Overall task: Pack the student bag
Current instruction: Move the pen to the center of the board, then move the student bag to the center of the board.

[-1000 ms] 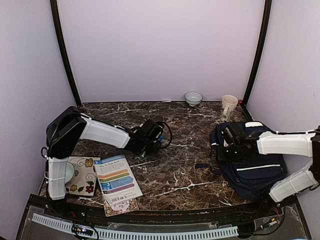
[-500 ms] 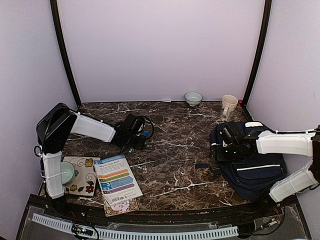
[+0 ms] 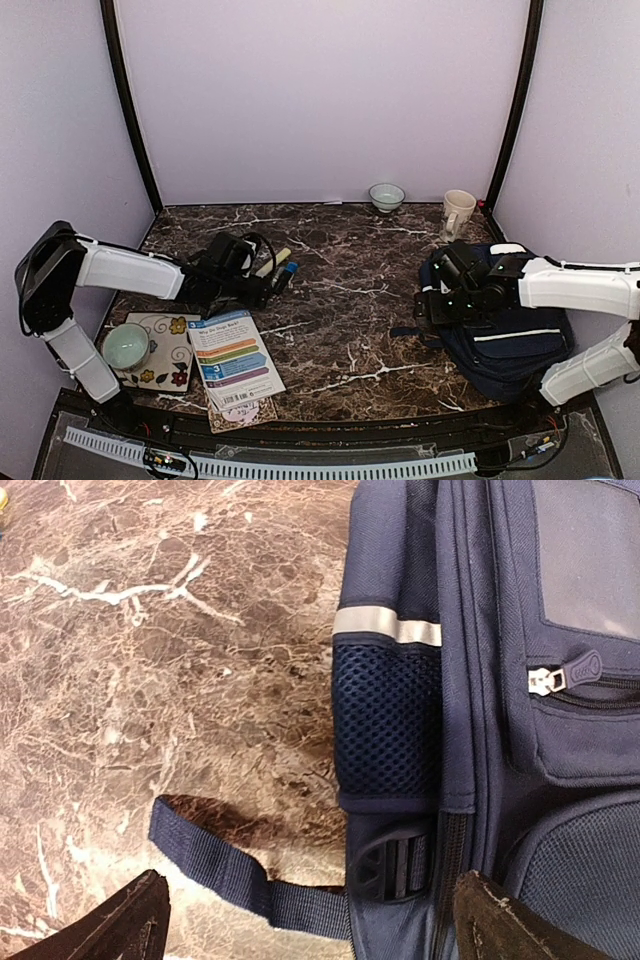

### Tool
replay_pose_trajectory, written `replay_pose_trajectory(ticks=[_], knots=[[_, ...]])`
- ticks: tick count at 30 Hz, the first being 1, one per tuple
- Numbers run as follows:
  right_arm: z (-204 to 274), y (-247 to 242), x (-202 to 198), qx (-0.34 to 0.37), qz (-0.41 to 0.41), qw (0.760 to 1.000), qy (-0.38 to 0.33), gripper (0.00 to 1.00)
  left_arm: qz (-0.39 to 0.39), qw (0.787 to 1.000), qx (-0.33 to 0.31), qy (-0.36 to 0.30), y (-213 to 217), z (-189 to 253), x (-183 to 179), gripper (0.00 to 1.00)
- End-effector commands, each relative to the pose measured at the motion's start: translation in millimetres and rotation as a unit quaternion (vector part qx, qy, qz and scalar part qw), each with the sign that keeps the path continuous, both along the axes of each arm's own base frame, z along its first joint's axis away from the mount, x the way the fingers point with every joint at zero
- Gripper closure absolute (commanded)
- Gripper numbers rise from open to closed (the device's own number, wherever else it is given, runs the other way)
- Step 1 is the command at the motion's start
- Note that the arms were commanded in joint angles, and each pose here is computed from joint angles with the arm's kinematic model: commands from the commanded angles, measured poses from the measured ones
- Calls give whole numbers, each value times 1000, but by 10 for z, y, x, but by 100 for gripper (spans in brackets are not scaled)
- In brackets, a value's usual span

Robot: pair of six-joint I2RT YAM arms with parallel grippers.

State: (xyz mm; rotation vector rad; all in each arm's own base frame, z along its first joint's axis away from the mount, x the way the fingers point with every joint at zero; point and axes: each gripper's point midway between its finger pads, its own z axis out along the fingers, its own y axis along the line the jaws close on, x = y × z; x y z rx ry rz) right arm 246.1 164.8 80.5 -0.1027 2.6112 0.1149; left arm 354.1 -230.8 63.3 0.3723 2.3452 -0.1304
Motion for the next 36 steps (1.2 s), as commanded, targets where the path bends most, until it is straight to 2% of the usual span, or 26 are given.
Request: replay_pose_trajectory(ticks=[1,9,17,22,26,28,32,36], knots=[[84,-35,-40,-16,-9,1000,1,0,10,999,-38,-31,102,225,-128,11],[-172,-128,-222,-62,-9,996,56,1,15,997,-56,-45,293,264,-361,12],[-518,-103,-297,-103,-11,989,102,22,14,996,-71,-59,365,332,-458,14],[-657,-65,-296,-117,-5,987,113,42,16,995,-75,-63,403,338,-499,15],[-708,3,-273,-123,6,986,115,72,10,995,-80,-65,389,354,-512,16],[-744,58,-264,-127,16,985,118,83,8,994,-83,-65,377,358,-514,17],[-687,288,-201,-122,39,986,107,90,7,994,-86,-64,371,358,-520,17],[-588,678,-67,-71,65,991,91,98,2,994,-91,-63,353,360,-532,18]])
